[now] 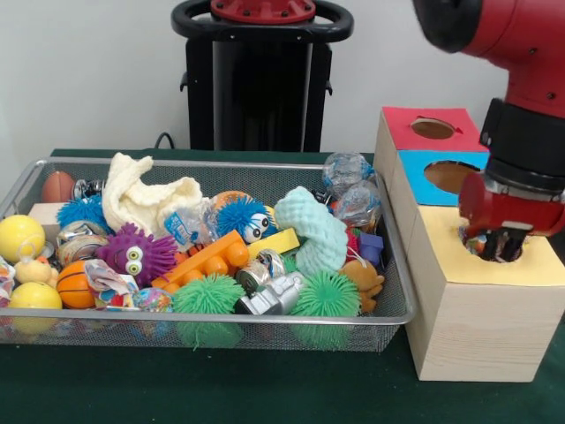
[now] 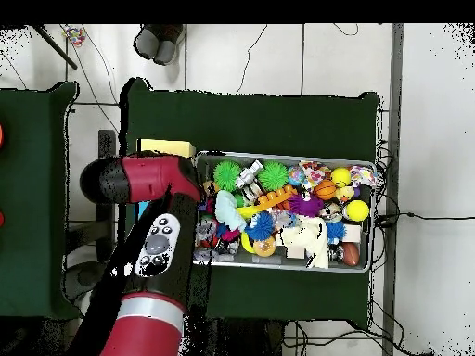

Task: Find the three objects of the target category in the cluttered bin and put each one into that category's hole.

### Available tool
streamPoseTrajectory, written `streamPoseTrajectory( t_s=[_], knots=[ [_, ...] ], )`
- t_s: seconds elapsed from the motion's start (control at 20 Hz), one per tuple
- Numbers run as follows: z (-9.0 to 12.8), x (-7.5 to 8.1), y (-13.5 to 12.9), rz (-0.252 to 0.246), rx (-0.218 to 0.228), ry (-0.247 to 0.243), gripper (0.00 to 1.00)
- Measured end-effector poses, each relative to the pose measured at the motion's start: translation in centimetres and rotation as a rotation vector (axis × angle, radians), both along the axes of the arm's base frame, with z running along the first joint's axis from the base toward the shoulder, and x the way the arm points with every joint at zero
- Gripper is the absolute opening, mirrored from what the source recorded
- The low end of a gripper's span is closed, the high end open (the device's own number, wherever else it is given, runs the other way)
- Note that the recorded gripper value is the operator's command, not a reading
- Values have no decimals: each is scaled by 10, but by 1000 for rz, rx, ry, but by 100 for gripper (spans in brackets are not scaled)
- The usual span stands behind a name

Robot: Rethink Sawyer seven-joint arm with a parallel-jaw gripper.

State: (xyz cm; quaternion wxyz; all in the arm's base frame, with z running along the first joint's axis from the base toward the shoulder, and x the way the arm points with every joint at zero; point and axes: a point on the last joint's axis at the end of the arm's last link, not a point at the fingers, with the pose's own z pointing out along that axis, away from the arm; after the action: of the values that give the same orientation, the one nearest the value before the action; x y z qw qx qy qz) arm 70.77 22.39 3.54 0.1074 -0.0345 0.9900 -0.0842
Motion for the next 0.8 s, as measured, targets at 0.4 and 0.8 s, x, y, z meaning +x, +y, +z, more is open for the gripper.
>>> streamPoseTrajectory(
  t_s=[0.4, 0.8],
  knots=[
    [-19, 15, -34, -64, 105, 35, 0],
    [-17, 13, -37, -39, 146, 43, 0]
  ],
)
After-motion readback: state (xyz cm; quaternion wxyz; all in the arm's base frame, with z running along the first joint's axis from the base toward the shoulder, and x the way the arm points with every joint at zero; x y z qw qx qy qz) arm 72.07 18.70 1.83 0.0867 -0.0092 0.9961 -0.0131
